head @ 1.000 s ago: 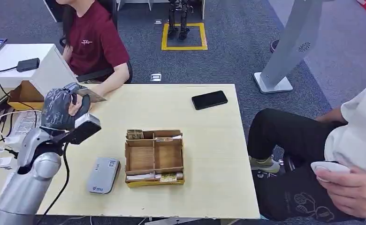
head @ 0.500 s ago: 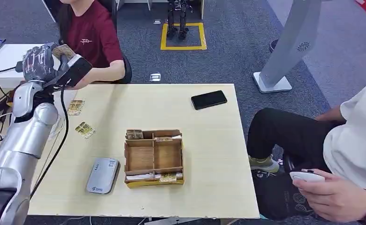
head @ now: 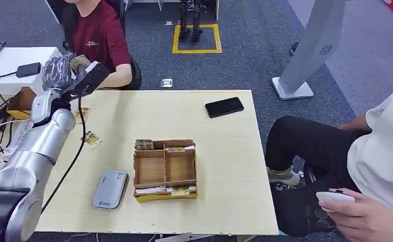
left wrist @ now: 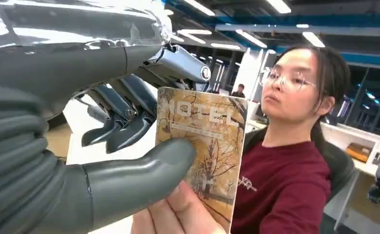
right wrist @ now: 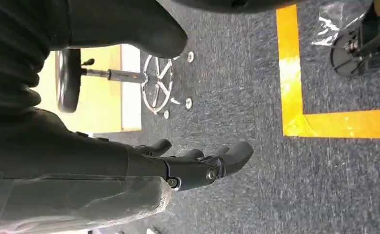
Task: Pass the card to the sensor for recognition and then transmit it.
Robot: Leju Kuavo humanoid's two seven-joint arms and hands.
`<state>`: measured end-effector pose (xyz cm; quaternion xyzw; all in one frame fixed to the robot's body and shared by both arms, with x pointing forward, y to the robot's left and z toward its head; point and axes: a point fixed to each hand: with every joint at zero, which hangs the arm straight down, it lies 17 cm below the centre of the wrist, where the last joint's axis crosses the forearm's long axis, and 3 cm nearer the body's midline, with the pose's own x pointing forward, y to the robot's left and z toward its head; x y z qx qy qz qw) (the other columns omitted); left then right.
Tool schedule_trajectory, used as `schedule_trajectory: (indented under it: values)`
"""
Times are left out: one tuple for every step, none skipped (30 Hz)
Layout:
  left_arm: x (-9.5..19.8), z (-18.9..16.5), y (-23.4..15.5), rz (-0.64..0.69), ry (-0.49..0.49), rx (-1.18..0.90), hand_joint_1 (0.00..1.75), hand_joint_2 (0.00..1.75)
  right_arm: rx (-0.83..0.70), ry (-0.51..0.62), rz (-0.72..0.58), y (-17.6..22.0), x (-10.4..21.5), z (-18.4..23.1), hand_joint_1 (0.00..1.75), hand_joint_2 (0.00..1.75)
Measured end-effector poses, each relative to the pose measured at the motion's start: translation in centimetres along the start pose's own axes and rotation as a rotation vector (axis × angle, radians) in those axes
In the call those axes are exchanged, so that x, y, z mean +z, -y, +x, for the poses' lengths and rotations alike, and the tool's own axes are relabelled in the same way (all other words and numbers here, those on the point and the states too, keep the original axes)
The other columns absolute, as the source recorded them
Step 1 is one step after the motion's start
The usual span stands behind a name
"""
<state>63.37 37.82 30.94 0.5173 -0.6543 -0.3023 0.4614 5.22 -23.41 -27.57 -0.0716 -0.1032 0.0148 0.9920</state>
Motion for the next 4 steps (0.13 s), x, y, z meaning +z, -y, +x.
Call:
schedule_trajectory:
  values:
    - [0.05,-0.10,0.16,-0.004,-0.003,0.000,0.00,1.75,-0.001,0.001,0.003,-0.11,-0.01,0.08,0.00,1.75]
    - [0.09,-0.15,0.28,-0.006,-0.004,-0.001,0.00,1.75,-0.002,0.000,0.005,-0.18,-0.02,0.09,0.00,1.75]
    - [0.14,-0.20,0.41,-0.008,-0.006,-0.001,0.00,1.75,-0.002,0.000,0.004,-0.24,-0.03,0.07,0.00,1.75]
    - [0.17,-0.20,0.49,-0.009,-0.005,0.000,0.00,1.75,-0.002,-0.001,0.005,-0.33,-0.03,0.06,0.00,1.75]
